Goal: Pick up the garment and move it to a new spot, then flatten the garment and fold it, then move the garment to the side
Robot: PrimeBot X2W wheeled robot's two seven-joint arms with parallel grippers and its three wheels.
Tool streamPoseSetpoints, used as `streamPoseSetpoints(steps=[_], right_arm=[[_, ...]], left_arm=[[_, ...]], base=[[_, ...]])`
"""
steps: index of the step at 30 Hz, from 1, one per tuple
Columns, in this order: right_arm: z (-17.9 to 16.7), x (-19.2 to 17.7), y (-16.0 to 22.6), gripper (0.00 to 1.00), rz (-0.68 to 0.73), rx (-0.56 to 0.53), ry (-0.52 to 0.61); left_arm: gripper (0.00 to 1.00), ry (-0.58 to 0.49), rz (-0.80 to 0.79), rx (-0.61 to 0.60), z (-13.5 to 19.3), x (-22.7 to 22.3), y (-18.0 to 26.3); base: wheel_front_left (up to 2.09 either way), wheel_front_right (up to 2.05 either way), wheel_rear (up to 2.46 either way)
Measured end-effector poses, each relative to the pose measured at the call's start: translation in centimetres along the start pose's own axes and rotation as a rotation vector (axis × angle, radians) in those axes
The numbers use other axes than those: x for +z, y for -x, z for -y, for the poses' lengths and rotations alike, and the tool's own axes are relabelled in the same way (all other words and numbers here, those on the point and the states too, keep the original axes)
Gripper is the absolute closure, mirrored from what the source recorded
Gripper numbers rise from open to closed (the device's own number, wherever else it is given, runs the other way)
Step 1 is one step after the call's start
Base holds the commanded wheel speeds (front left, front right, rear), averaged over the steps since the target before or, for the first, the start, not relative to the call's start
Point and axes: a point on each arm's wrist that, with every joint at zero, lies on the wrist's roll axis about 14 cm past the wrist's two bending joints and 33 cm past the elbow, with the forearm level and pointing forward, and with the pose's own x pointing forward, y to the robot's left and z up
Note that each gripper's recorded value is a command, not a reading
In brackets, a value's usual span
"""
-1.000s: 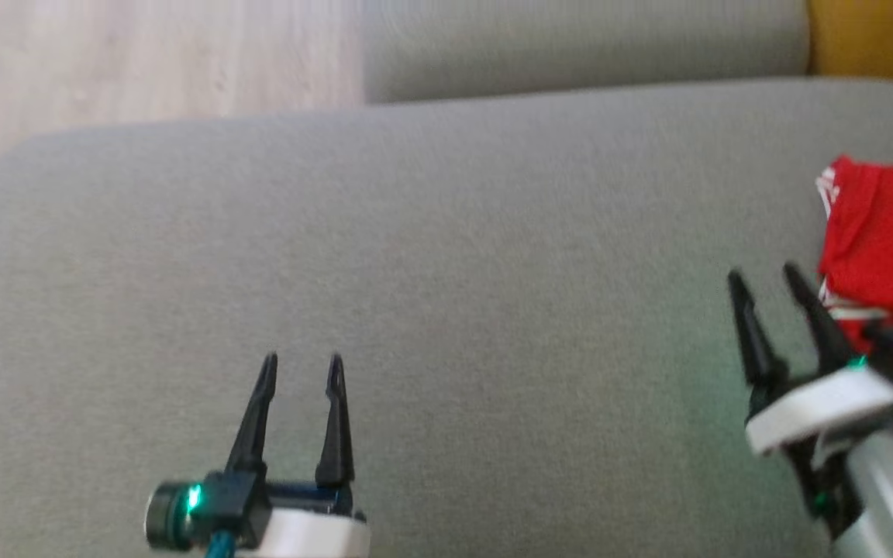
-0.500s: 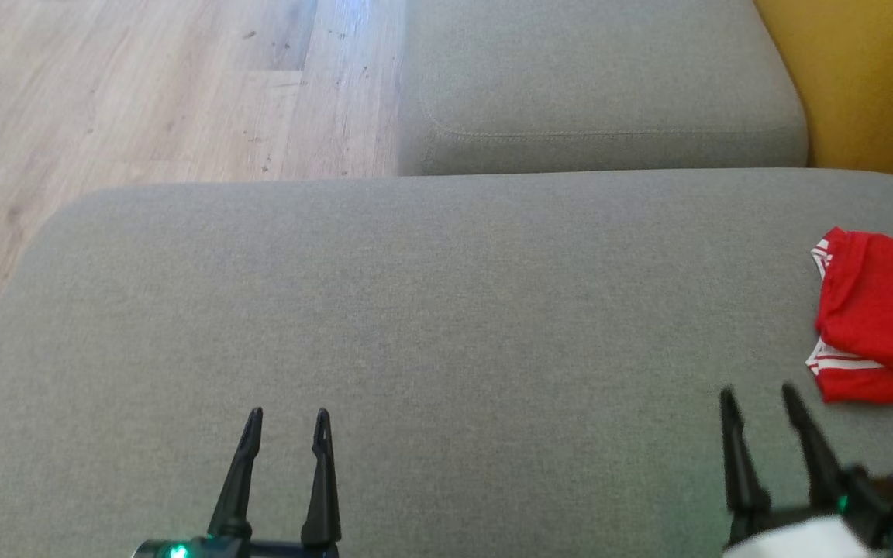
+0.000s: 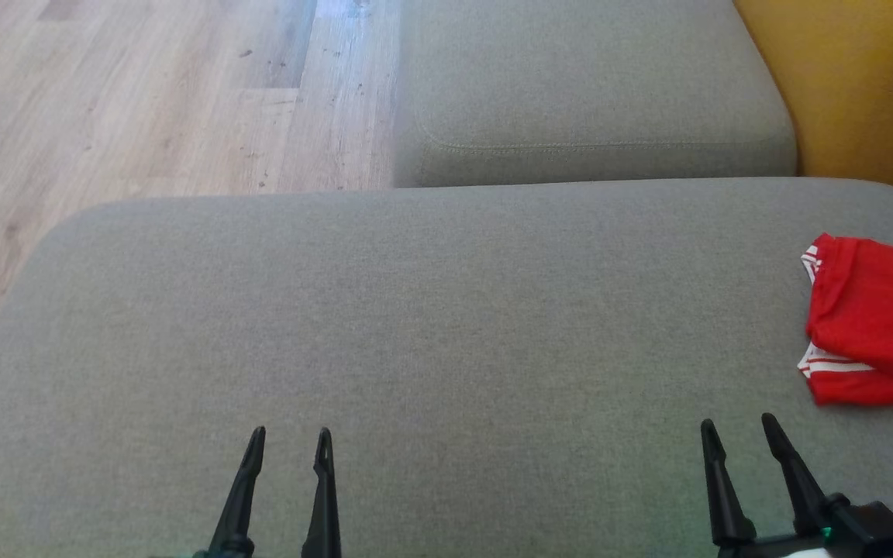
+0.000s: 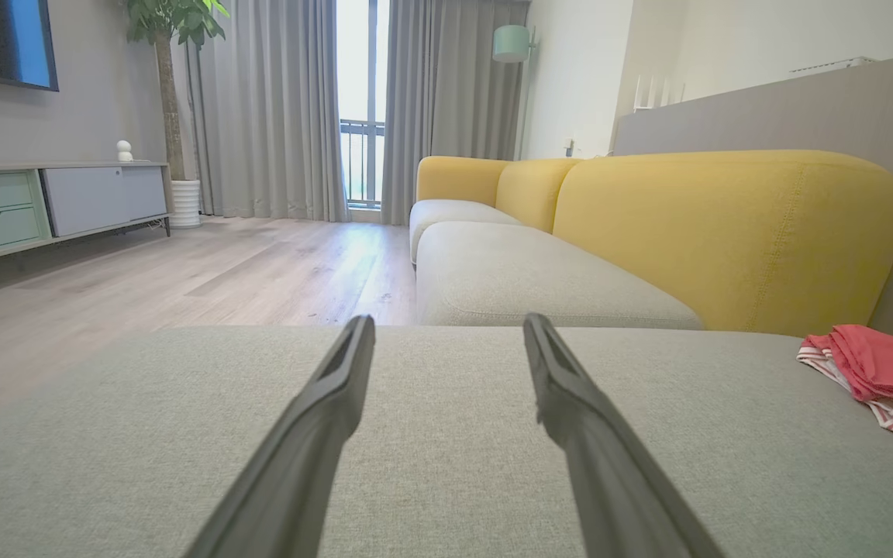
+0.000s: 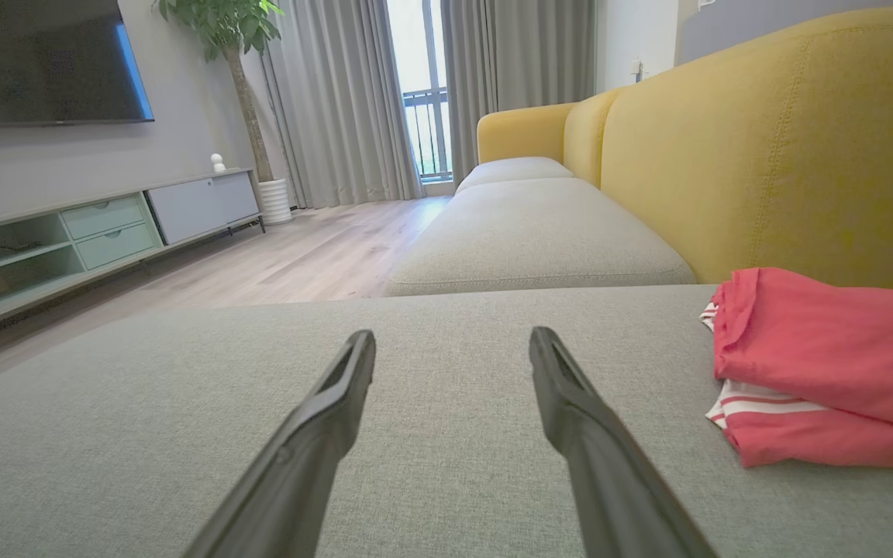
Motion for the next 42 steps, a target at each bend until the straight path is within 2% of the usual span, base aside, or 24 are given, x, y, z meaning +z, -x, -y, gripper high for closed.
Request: streamPoseSetpoints(steps=[3, 4, 11, 42], right_arm=[[-0.2, 0.1, 0.0, 0.00, 0.002, 0.007, 0.000], [-0.3, 0.1, 0.0, 1.00, 0.003, 0.009, 0.000], [0.2, -3.0, 1.2, 1.00, -0.098, -0.017, -0.036], [2.6, -3.0, -0.2, 1.00, -0.098, -0.144, -0.408]], left_arm=[[0.00, -0.002, 0.001, 0.005, -0.2, 0.0, 0.1], [1.00, -0.002, -0.001, 0.006, -0.2, -0.1, 0.1], [1.00, 0.021, -0.119, 0.029, -0.7, -3.5, 1.5], [1.00, 0.384, -0.218, 0.116, -2.9, -5.2, -0.1]], base=[[0.00, 0.00, 0.00], [0.00, 0.00, 0.00], [0.00, 0.00, 0.00], [0.00, 0.00, 0.00]])
